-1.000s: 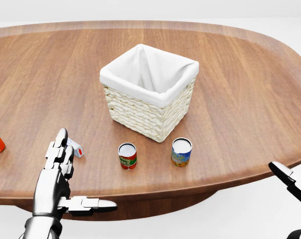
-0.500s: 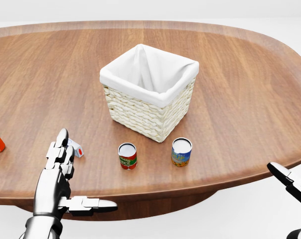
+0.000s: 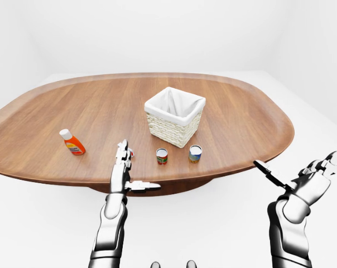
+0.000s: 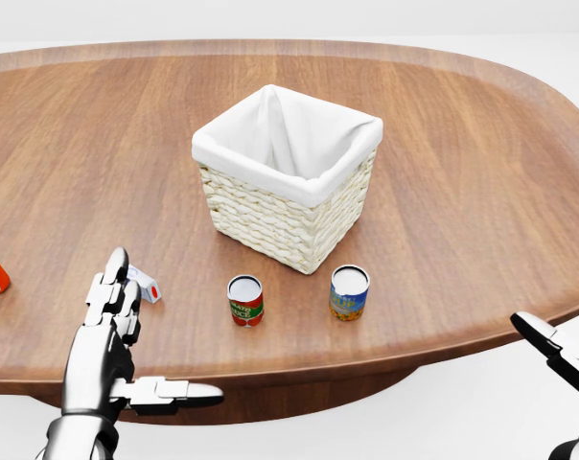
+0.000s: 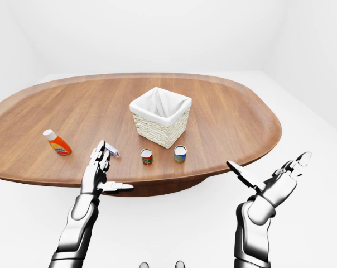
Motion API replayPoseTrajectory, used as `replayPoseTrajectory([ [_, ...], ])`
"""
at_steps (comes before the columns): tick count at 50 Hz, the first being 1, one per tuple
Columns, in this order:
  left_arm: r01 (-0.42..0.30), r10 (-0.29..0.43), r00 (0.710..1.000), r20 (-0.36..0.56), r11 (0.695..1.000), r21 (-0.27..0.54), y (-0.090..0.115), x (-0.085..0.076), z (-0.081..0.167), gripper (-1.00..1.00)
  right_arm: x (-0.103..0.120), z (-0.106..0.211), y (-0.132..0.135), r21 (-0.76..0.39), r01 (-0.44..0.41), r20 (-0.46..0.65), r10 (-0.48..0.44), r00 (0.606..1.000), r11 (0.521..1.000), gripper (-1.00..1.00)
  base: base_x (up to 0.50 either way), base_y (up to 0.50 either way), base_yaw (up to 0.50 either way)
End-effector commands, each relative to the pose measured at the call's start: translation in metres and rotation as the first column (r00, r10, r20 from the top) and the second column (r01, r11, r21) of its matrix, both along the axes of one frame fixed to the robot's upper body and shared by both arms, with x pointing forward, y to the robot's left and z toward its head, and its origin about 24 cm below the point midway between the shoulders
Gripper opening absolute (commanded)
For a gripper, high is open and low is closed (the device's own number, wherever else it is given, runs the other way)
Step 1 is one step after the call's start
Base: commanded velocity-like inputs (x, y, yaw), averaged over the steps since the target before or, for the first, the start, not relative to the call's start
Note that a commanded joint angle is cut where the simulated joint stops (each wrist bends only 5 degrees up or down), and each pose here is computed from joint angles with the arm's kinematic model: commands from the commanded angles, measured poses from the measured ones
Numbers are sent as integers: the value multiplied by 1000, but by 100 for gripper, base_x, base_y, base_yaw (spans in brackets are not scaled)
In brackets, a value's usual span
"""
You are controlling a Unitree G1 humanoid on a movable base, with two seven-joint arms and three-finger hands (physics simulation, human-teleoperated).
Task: Pick up the alphabet soup and the cream cheese box, and put them in the basket.
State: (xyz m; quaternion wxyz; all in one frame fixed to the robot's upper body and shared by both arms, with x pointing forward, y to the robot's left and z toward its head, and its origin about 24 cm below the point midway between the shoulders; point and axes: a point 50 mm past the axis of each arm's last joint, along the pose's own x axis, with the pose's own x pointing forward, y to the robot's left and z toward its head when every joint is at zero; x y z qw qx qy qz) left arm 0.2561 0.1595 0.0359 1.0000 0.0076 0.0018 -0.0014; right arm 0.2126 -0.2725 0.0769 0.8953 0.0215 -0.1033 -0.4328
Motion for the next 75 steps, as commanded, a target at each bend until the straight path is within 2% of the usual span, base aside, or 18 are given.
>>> replayPoseTrajectory([
  [1, -5, 4, 1000, -7, 1000, -8, 1, 2, -2, 100, -1, 0, -1, 0, 8, -1, -8, 1000, 1000, 100, 0, 0, 0],
  [28, -12, 12, 1000, -10, 1000, -17, 2, 3, -3, 100, 0, -2, -1, 0, 7, -12, -7, 1000, 1000, 100, 0, 0, 0],
  [63, -30, 30, 1000, 0, 999, -23, 5, 3, -2, 100, -1, -2, -1, 5, 8, -8, -8, 1000, 1000, 100, 21, 0, 0],
  [66, -80, 80, 997, 22, 997, -19, 9, 3, 2, 100, -1, -2, -1, 4, 8, -7, -8, 1000, 1000, 100, 19, 0, 0],
  [75, -64, 64, 998, 9, 998, -18, 8, 3, 1, 100, -1, -1, -1, 4, 7, -5, -7, 1000, 1000, 100, 19, 0, 0],
])
